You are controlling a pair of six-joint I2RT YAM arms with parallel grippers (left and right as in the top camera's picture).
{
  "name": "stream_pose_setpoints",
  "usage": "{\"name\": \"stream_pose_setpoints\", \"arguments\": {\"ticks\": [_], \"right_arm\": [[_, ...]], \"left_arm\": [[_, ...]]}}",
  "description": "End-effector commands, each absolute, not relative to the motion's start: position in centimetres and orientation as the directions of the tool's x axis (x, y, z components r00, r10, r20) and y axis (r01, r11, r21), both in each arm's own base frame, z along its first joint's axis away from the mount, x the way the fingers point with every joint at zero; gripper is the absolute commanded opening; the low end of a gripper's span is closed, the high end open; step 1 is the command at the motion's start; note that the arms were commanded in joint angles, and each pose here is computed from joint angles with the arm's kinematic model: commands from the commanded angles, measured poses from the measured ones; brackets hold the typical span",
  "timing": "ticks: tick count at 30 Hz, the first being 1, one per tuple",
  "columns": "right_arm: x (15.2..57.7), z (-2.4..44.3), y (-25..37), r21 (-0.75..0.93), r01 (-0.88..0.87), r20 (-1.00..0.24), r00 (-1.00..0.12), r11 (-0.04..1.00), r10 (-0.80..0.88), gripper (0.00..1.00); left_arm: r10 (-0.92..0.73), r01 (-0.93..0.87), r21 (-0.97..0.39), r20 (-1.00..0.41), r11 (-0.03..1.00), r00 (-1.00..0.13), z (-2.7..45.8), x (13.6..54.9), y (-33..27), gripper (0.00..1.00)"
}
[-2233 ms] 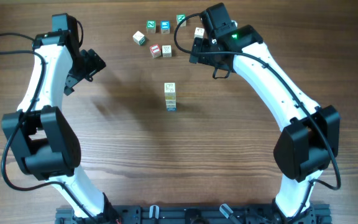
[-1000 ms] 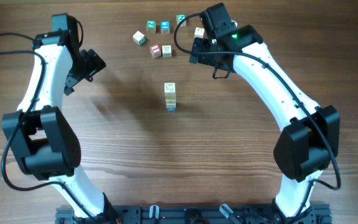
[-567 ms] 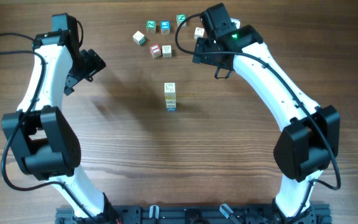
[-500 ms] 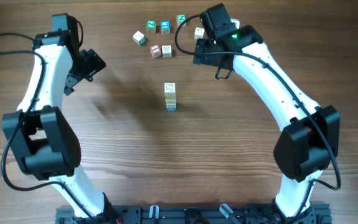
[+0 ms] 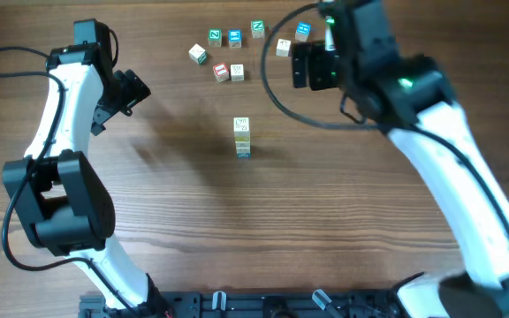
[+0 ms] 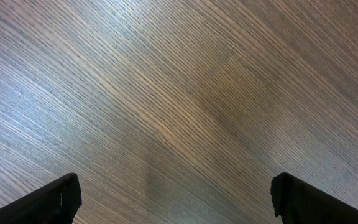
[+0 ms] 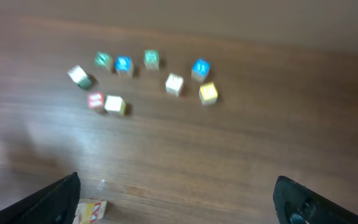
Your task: Form a tower
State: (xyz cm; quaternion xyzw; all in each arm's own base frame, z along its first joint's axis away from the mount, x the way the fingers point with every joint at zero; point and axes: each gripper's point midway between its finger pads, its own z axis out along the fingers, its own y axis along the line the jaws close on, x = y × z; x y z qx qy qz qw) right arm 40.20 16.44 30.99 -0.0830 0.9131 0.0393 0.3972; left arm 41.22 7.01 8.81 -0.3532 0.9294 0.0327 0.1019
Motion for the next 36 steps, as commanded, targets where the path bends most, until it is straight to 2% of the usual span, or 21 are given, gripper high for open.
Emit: {"name": "stream_pose_setpoints", "arguments": {"ticks": [1,8,11,16,18,20,22,24,26,32,36], "right_arm": [[38.5,34.5,15.8,-0.003,-0.225,-0.786,-0.602,0.974,-0.141,1.0],[34.9,39.6,14.6,0.004,-0.278,-0.86,-0.491,0.961,-0.138,1.0],[33.2,40.0,13.4,-0.009,-0.282,-0.878,-0.457,0.959,-0.143,1.0],[32.1,37.3,11.1,0.028,-0.272,-0.92,-0.384,0.962,-0.082,1.0],[32.1,36.4,11.3,0.003,-0.348,-0.947,-0.303,0.937,-0.11,1.0],[32.1,36.0,11.7,-0.053,-0.422,-0.974,-0.177,0.905,-0.14,1.0],[32.1,35.7,11.7,-0.098,-0.453,-0.988,-0.063,0.886,-0.142,1.0],[31.9,35.0,11.3,-0.116,-0.447,-0.991,-0.003,0.887,-0.131,1.0],[31.5,33.6,11.0,-0.12,-0.44,-0.992,0.013,0.89,-0.127,1.0],[30.0,26.5,10.6,-0.1,-0.447,-0.987,-0.068,0.889,-0.145,1.0],[29.3,25.0,10.3,-0.119,-0.437,-0.992,0.021,0.892,-0.122,0.99]], "left_arm": [[-0.648,-0.665,-0.026,-0.255,0.747,-0.718,10.5,41.6,7.3,1.0],[-0.648,-0.665,-0.026,-0.256,0.747,-0.718,10.5,41.6,7.3,1.0],[-0.648,-0.665,-0.026,-0.256,0.747,-0.718,10.5,41.6,7.3,1.0],[-0.648,-0.665,-0.026,-0.255,0.747,-0.718,10.5,41.6,7.3,1.0],[-0.648,-0.665,-0.026,-0.255,0.747,-0.718,10.5,41.6,7.3,1.0],[-0.648,-0.665,-0.026,-0.256,0.747,-0.718,10.5,41.6,7.3,1.0],[-0.648,-0.665,-0.026,-0.256,0.747,-0.718,10.5,41.6,7.3,1.0],[-0.648,-0.665,-0.026,-0.256,0.747,-0.718,10.5,41.6,7.3,1.0],[-0.648,-0.665,-0.026,-0.256,0.747,-0.718,10.5,41.6,7.3,1.0],[-0.648,-0.665,-0.026,-0.256,0.747,-0.718,10.5,41.6,7.3,1.0],[-0.648,-0.665,-0.026,-0.256,0.747,-0.718,10.5,41.6,7.3,1.0]]}}
